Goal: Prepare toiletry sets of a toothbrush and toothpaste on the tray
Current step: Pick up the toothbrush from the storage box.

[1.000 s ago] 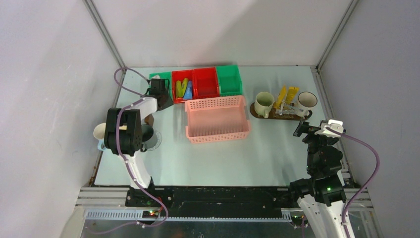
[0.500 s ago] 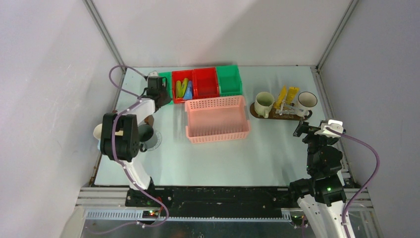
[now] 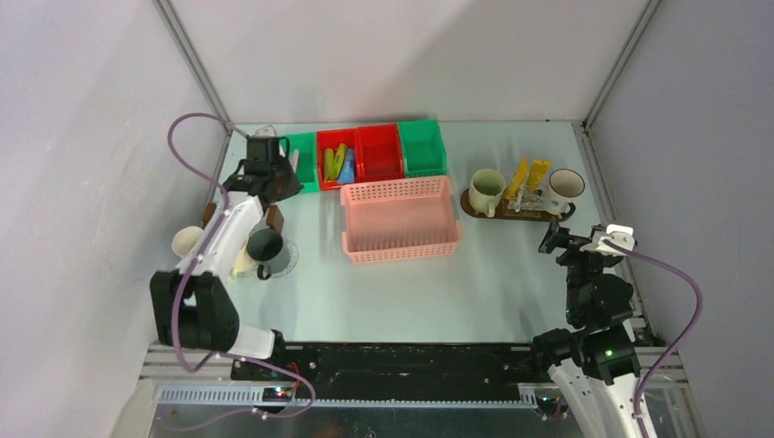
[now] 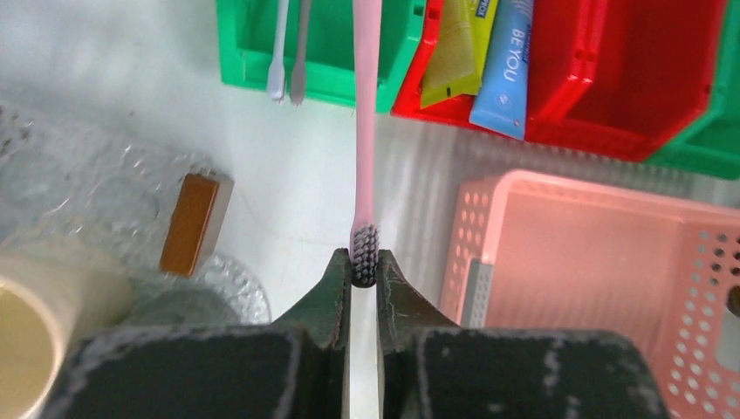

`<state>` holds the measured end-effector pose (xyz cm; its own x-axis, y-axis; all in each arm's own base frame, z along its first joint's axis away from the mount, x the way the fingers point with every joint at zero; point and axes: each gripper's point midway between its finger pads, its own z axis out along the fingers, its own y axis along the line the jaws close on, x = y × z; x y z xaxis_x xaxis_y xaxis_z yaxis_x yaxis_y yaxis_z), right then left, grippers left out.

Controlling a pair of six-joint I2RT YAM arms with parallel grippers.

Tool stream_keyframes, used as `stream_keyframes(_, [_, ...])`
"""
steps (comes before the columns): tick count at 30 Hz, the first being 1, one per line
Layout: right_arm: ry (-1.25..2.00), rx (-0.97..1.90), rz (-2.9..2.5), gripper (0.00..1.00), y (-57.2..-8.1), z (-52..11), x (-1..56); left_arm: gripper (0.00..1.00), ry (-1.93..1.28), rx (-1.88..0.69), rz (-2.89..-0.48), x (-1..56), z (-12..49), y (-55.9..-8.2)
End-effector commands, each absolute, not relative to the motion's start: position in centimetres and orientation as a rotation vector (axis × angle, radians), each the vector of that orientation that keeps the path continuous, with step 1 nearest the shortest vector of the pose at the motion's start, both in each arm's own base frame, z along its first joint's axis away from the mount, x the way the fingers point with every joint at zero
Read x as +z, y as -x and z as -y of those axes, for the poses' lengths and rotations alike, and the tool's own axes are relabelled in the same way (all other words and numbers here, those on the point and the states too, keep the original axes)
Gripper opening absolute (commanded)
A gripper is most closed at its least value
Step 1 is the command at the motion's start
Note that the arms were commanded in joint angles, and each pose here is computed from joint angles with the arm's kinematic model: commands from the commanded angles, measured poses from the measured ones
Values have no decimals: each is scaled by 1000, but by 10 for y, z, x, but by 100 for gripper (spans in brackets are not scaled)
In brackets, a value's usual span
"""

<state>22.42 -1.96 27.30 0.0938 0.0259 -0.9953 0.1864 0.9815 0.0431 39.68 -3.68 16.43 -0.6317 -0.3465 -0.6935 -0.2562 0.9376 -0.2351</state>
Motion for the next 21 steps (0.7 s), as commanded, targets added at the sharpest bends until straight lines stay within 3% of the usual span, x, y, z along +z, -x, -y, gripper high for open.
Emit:
stream_keyframes(1, [-176,-62,-1431,92,-224,12,283,0,476,-163,-2309,208,29,-346])
stream_keyframes(12, [-128,19,-1408,92,-218,-5,289,0,789,-199,-2208,261,11,-227])
stream_keyframes(21, [-89,66,-1376,92,-213,-16,292,0,1051,-231,-2254,250,15,-149])
